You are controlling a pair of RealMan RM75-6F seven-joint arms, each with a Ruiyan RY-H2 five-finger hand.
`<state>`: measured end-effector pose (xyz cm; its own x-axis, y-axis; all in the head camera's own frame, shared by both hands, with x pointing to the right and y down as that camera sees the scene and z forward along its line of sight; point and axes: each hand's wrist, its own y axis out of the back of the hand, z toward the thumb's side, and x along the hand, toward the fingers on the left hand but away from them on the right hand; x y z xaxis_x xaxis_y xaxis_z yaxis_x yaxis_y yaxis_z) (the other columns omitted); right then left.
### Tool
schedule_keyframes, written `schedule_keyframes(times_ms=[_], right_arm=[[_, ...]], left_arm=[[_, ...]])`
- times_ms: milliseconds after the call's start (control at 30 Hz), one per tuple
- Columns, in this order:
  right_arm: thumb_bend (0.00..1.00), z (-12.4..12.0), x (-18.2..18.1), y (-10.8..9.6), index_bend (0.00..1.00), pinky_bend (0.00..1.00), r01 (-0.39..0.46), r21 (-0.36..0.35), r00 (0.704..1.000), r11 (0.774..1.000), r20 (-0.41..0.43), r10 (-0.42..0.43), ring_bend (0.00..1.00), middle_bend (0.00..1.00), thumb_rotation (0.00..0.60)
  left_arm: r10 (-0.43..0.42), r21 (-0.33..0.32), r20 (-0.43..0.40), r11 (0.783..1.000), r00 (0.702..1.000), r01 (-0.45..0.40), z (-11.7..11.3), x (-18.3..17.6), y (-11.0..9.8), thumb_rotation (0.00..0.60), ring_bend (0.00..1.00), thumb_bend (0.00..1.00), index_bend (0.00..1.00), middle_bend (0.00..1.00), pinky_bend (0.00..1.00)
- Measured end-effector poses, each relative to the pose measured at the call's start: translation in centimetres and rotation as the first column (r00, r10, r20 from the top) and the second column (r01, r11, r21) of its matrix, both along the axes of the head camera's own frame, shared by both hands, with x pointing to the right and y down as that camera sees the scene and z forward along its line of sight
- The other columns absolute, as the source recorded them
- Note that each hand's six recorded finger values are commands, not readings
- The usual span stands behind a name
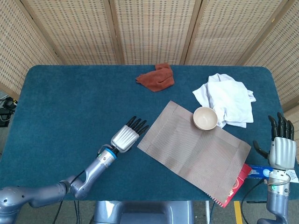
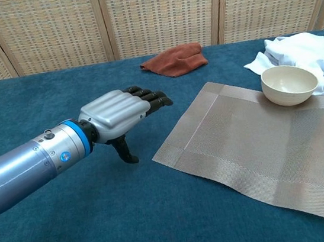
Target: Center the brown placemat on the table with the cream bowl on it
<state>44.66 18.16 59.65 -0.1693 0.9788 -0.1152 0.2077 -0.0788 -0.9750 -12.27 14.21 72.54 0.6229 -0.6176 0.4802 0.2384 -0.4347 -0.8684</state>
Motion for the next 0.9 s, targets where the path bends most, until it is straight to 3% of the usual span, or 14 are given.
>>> schedule_keyframes(times_ms=[600,900], right_arm=[[0.38,-0.1,0.2,0.0,0.14,0.00,-0.009,0.008,1.000,1.000,0.026,0.009,0.00,0.00,0.600],[0.38,-0.1,0.1,0.0,0.14,0.00,-0.007,0.006,1.000,1.000,0.029,0.006,0.00,0.00,0.600]], left_arm=[[0.031,0.026,0.023,0.999,0.999,-0.031,1.6,3.0,1.0,0.600,0.00,0.13,0.06,0.00,0.00],[0.041,0.043,0.011,0.998,0.999,-0.042,1.8,4.5,1.5,0.600,0.00,0.40,0.08,0.00,0.00]])
